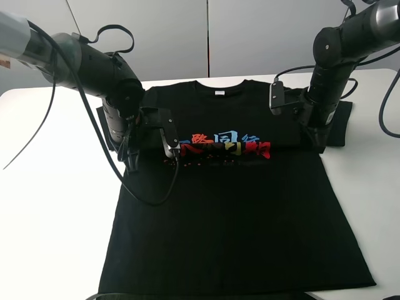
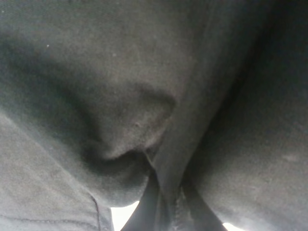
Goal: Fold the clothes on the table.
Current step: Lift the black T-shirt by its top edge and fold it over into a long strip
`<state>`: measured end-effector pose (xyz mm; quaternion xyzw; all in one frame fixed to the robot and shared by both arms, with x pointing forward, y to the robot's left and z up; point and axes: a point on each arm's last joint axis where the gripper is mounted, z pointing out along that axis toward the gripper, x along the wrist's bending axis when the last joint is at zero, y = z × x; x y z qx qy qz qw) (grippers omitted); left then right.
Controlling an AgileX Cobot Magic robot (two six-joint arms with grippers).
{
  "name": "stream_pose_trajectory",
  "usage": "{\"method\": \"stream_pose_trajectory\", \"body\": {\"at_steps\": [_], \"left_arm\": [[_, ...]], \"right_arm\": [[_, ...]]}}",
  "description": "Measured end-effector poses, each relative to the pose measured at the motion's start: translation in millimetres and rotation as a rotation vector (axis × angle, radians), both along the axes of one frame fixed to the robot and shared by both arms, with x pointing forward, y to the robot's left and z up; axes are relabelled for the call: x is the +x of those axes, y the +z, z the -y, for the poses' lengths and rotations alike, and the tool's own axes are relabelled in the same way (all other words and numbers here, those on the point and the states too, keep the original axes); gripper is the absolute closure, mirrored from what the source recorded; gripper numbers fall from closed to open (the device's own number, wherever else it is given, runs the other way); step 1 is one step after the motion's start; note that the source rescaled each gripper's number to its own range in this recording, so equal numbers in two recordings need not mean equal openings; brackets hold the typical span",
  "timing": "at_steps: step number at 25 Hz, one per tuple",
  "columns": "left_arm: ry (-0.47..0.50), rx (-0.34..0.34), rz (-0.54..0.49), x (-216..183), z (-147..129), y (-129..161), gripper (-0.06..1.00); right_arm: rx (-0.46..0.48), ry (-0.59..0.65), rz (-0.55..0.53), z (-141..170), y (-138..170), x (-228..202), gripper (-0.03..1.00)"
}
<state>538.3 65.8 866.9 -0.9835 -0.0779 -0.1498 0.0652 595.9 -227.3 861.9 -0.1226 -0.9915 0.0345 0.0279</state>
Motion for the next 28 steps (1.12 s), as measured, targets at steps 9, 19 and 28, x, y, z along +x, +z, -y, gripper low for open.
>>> {"method": "stream_pose_trajectory", "body": {"at_steps": [9,19,28], "left_arm": [[0.028,-0.053,0.076,3.1,1.0,22.6,0.94],[0.035,-0.296,0.408,33.4,22.7,156.8,0.94],[0.068,-0.381,0.719,62.9,21.5,256.2,0.94]], "right_arm": [[0.033,-0.018,0.137,-0.6,36.0,1.0,0.97],[0.038,0.004,0.65,6.2,157.0,11.1,0.97],[0.12,-0.051,0.989,0.7,247.1,39.1,0.97]]}}
